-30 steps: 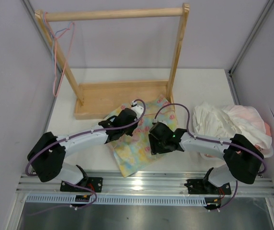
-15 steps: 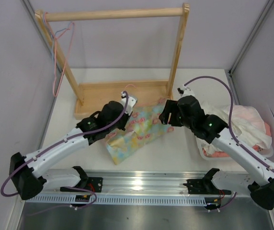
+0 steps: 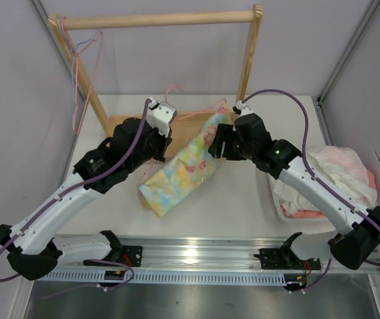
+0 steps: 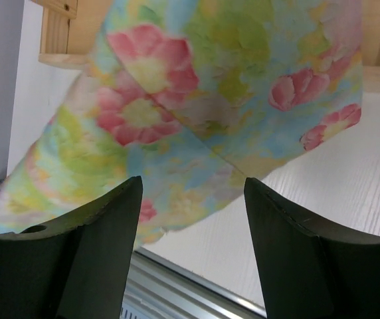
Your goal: Place the skirt on the hanger
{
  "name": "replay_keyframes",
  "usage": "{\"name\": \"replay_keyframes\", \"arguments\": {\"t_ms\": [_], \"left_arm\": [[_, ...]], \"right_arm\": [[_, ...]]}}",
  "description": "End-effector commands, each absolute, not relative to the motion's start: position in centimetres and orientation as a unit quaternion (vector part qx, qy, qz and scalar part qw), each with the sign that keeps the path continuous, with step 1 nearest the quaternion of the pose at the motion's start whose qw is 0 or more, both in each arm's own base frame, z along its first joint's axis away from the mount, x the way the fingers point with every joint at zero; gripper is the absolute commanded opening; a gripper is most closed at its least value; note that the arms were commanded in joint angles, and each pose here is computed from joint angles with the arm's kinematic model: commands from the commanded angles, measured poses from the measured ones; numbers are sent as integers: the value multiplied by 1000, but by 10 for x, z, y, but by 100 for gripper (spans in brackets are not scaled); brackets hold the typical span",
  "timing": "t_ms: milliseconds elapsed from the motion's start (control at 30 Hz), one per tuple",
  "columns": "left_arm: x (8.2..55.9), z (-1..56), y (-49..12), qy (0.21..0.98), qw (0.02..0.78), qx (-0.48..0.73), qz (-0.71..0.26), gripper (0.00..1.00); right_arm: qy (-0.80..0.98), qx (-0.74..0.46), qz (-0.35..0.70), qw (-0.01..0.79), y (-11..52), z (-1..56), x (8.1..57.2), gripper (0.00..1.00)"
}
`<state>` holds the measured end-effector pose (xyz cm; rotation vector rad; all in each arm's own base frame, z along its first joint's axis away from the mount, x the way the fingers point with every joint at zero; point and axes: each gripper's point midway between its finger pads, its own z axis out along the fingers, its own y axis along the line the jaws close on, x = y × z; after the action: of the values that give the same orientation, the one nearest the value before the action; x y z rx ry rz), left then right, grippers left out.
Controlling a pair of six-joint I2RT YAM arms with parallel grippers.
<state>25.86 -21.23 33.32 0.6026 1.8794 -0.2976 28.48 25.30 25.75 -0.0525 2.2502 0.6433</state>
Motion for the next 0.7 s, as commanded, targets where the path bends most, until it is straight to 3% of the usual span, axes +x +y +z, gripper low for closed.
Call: {"name": "replay_keyframes", "arguments": {"t_ms": [0,267,633,667], "left_arm": [[265,385,-208,774,582,209,-134,0],[281,427,-217,767,601,180,-133,0],[321,460,-220,781,608,129,-61,0],[320,482,-219,767,627,118,-69,0]], "right_arm": [[871,-27,270,409,261,280,306,69],[872,-6,268,411,254,288,335,68],[853,7,279,441,233,322,315,69],[850,10,280,446,230,327,313,69]]}}
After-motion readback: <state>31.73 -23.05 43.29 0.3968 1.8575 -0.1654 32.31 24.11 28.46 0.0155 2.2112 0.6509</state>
